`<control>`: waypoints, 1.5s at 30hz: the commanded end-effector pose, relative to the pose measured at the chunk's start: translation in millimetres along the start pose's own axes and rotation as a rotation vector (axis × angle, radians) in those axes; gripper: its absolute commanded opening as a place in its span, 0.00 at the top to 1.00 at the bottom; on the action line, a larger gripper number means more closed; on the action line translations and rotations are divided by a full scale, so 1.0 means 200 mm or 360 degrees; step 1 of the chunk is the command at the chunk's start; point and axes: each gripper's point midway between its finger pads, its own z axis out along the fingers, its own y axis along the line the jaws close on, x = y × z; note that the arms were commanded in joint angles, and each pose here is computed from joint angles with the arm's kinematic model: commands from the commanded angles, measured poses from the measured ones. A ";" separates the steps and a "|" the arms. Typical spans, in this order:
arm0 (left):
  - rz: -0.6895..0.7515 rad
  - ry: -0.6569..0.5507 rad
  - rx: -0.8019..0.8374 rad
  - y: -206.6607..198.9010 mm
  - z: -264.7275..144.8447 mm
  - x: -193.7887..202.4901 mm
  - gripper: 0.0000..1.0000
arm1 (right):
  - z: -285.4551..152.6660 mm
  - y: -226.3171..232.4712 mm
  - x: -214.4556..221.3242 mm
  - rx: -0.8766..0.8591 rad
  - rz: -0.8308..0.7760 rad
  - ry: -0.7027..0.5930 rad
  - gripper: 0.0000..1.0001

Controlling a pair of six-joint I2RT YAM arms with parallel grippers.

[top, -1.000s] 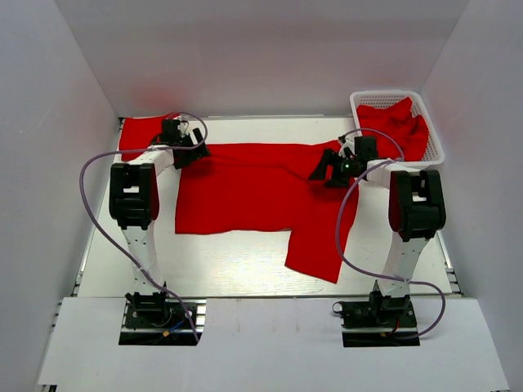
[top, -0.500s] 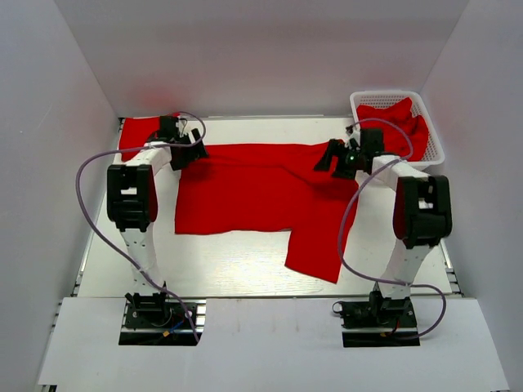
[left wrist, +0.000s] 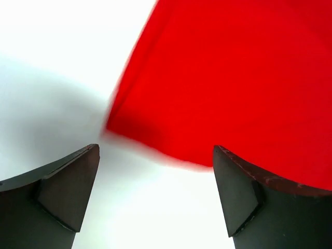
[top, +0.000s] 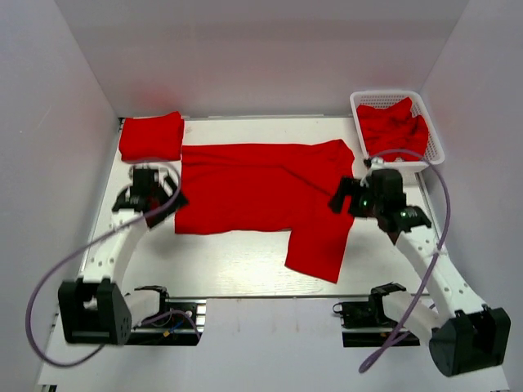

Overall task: Fold and stack the t-shirts
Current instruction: Fold the flattened tshirt in 1/3 of the way, then grap the side of the flattened tshirt closest away from the robot with both arms

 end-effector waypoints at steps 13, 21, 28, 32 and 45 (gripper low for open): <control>-0.0176 0.0172 -0.0281 0.35 0.10 0.45 0.00 | -0.04 -0.08 0.72 0.0210 0.0163 0.0511 0.10; -0.0176 0.0141 -0.0282 0.32 0.21 0.39 0.00 | -0.01 -0.02 0.74 0.0158 0.0155 0.0537 0.10; -0.0175 0.0151 -0.0289 0.29 0.32 0.35 0.13 | 0.01 -0.01 0.75 0.0179 0.0162 0.0520 0.10; -0.0109 0.0223 -0.0181 0.23 0.38 0.38 0.52 | 0.01 -0.02 0.76 0.0198 0.0175 0.0529 0.10; -0.0047 0.0269 -0.0029 0.21 0.35 0.47 1.00 | -0.06 -0.05 0.86 0.0282 0.0217 0.0669 0.10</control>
